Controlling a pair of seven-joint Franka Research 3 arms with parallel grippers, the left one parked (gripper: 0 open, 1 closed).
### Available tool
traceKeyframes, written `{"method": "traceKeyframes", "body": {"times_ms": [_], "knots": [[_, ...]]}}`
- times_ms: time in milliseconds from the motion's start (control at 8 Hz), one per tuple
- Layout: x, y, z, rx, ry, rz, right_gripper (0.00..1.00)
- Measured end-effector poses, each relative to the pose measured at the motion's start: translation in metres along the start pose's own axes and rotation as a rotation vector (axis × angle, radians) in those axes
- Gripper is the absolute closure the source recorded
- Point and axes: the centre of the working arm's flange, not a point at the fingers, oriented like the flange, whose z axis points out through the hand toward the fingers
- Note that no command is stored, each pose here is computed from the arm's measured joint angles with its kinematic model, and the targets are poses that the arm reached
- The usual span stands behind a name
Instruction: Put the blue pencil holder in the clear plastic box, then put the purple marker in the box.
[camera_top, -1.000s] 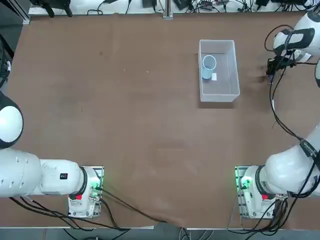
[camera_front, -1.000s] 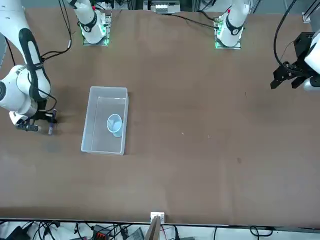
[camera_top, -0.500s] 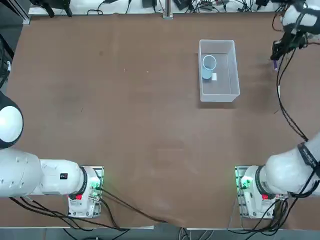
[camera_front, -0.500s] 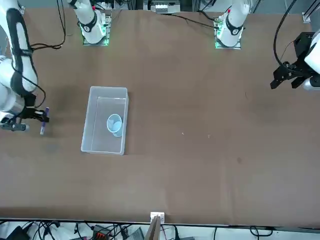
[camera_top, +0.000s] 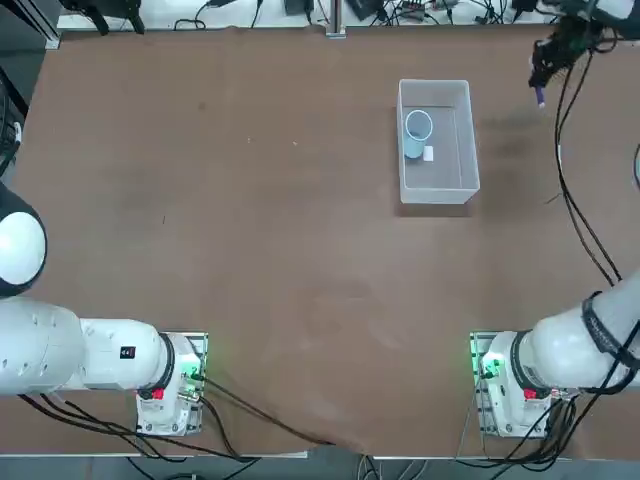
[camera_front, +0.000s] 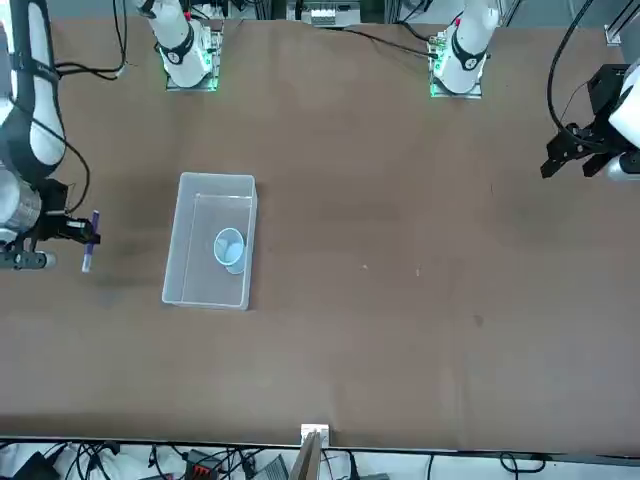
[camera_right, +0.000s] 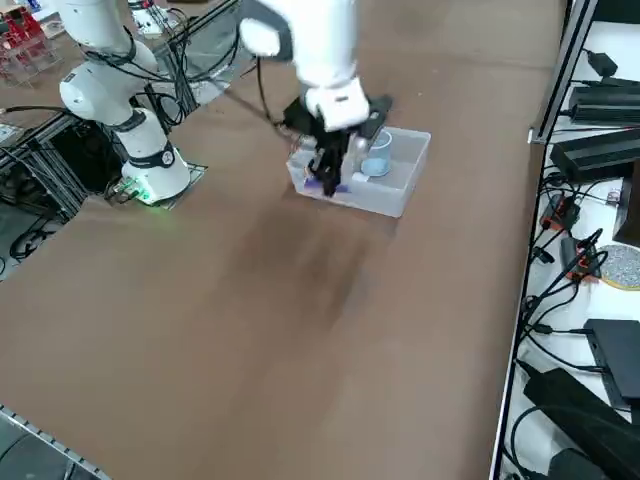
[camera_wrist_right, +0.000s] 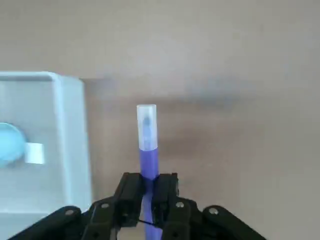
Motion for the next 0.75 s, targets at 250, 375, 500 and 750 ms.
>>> {"method": "traceKeyframes", "body": {"times_ms": [250, 375, 500, 750], "knots": [[0.002, -0.067, -0.002, 0.033, 0.002, 0.011, 0.85], [0.001, -0.094, 0.000, 0.046, -0.002, 0.003, 0.85], [0.000, -0.114, 0.003, 0.047, -0.007, 0.004, 0.85], [-0.003, -0.147, 0.017, 0.037, -0.031, 0.004, 0.85]]}}
